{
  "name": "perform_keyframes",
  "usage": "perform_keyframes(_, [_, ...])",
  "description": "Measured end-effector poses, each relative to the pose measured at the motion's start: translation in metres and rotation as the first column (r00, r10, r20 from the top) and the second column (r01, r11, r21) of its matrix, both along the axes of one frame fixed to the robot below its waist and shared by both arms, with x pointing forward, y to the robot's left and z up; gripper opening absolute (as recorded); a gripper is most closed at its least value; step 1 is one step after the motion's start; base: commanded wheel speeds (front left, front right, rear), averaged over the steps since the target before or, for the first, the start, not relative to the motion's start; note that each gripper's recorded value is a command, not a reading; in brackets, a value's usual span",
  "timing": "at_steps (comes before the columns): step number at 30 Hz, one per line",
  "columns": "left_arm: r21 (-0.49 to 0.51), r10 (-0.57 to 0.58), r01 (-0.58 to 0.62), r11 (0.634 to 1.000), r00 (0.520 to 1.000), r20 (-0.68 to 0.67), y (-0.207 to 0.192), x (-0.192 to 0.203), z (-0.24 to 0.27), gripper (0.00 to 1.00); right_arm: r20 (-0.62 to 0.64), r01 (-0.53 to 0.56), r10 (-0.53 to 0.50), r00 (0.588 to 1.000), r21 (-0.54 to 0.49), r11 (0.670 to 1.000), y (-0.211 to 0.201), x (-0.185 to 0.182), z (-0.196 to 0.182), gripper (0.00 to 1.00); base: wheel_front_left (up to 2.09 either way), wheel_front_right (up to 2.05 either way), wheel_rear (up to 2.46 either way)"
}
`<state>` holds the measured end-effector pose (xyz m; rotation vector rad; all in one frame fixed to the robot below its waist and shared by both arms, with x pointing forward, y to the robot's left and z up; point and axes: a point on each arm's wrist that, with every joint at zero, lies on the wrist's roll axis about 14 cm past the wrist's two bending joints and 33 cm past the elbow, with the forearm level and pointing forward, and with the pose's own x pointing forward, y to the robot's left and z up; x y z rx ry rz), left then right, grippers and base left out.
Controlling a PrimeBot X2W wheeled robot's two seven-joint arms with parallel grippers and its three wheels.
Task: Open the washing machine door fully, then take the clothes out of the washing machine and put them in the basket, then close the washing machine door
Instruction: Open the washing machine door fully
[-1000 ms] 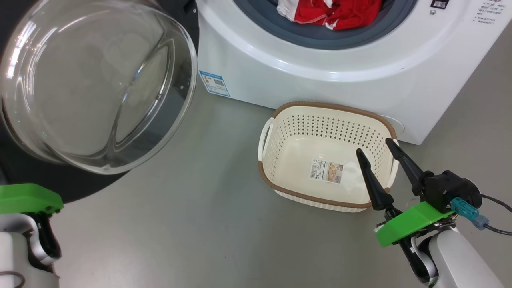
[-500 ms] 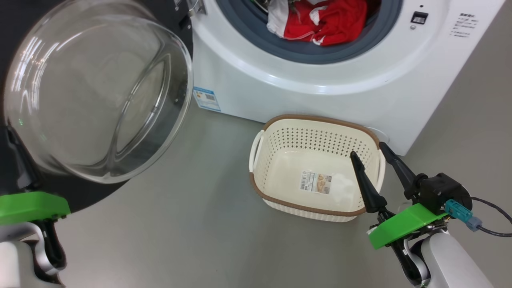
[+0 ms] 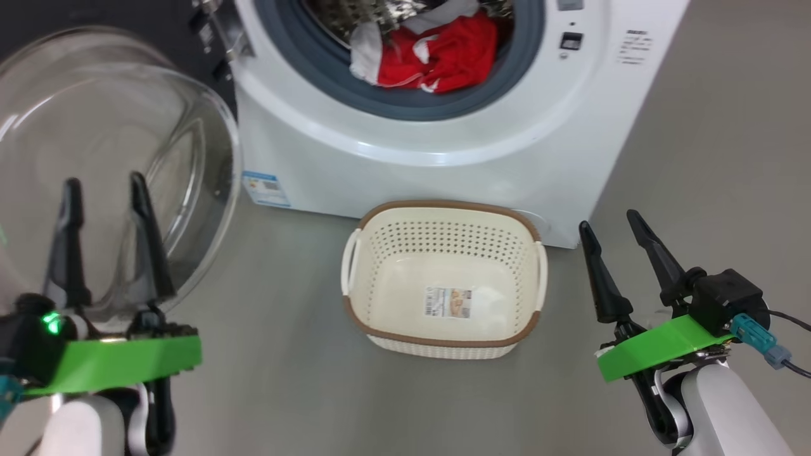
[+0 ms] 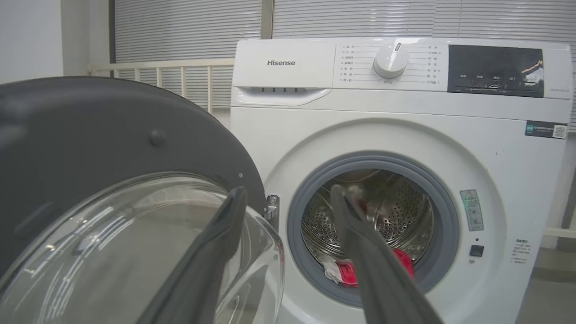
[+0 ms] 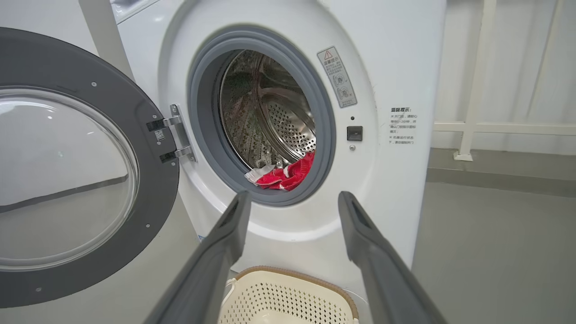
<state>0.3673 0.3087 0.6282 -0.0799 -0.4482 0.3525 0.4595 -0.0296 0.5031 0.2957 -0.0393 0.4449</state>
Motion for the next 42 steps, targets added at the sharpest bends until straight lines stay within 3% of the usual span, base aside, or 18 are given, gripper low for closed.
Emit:
perform_keyframes(4, [-0.040, -0.134, 0.134, 0.990, 0.991, -0.012, -0.032, 0.014, -0.009, 1.00, 0.029, 0.060, -0.060, 0.998, 0.000, 0.998, -0.021, -0.002, 0.011, 1.00, 0.00, 0.00, 0.00])
perform_keyframes(9, [-0.109, -0.296, 0.293, 0.950, 0.955, -0.019, -0.073, 0.029, -0.021, 1.00, 0.054, 0.149, -0.147, 0.988, -0.028, 0.988, -0.055, -0.010, 0.017, 1.00, 0.00, 0.00, 0.00])
perform_keyframes(17, [-0.153, -0.447, 0.432, 0.889, 0.891, -0.078, -0.119, 0.044, -0.046, 1.00, 0.076, 0.262, -0.258, 0.963, -0.044, 0.964, -0.100, -0.029, 0.023, 1.00, 0.00, 0.00, 0.00])
perform_keyframes(28, [-0.130, -0.517, 0.501, 0.856, 0.837, -0.181, -0.150, 0.042, -0.081, 1.00, 0.069, 0.369, -0.366, 0.928, -0.045, 0.928, -0.141, -0.064, 0.023, 1.00, 0.00, 0.00, 0.00])
perform_keyframes(42, [-0.131, -0.500, 0.483, 0.866, 0.821, -0.278, -0.145, 0.008, -0.111, 1.00, 0.094, 0.449, -0.444, 0.891, -0.049, 0.892, -0.171, -0.104, 0.030, 1.00, 0.00, 0.00, 0.00])
